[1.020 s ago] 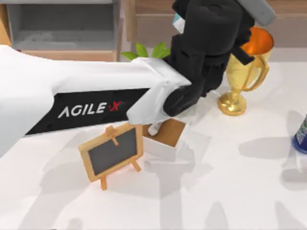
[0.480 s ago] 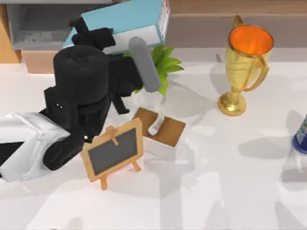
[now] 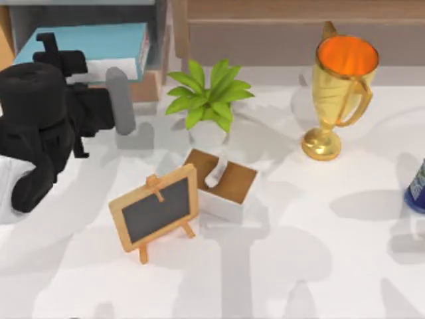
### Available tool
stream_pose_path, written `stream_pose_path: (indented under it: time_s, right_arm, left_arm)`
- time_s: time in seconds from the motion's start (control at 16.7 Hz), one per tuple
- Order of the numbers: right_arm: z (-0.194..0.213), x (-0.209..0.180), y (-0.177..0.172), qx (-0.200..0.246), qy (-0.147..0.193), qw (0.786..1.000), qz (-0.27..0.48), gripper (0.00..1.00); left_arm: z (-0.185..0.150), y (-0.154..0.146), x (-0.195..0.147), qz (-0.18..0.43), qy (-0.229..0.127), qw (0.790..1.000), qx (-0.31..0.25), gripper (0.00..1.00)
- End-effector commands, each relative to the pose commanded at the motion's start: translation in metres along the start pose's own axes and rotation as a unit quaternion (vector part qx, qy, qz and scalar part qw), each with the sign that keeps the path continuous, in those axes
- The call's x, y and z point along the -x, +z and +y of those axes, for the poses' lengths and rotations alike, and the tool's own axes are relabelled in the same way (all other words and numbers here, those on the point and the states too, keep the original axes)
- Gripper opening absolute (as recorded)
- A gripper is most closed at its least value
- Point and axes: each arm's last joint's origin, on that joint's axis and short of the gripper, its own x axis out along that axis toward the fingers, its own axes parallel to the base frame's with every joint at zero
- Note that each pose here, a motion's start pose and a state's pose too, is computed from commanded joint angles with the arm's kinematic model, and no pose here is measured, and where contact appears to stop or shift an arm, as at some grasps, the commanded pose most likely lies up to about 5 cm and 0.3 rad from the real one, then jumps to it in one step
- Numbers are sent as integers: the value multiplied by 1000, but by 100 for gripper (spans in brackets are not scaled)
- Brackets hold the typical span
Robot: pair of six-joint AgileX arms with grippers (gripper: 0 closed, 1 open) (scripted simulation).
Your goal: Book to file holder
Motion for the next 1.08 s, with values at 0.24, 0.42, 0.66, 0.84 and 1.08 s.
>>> stream_pose_path:
  time_s: [0.24,0.42,0.66,0.84,1.08]
  right_arm:
    - [0,0,0,0,0,1000,0,100]
    - [0,0,0,0,0,1000,0,100]
    - [0,0,0,0,0,1000,0,100]
    - [0,0,0,0,0,1000,0,100]
    - [0,0,0,0,0,1000,0,100]
  left_arm:
    - [-1,-17,-27,-5,1,1000,-19,0]
    - [-1,-17,-29,-6,0,1000,-20,0]
    - [-1,-16,-28,-7,0,1000,-21,0]
    - [4,-17,-41,-6,7,1000,-19,0]
    - [2,-17,-58,-6,0,1000,-20,0]
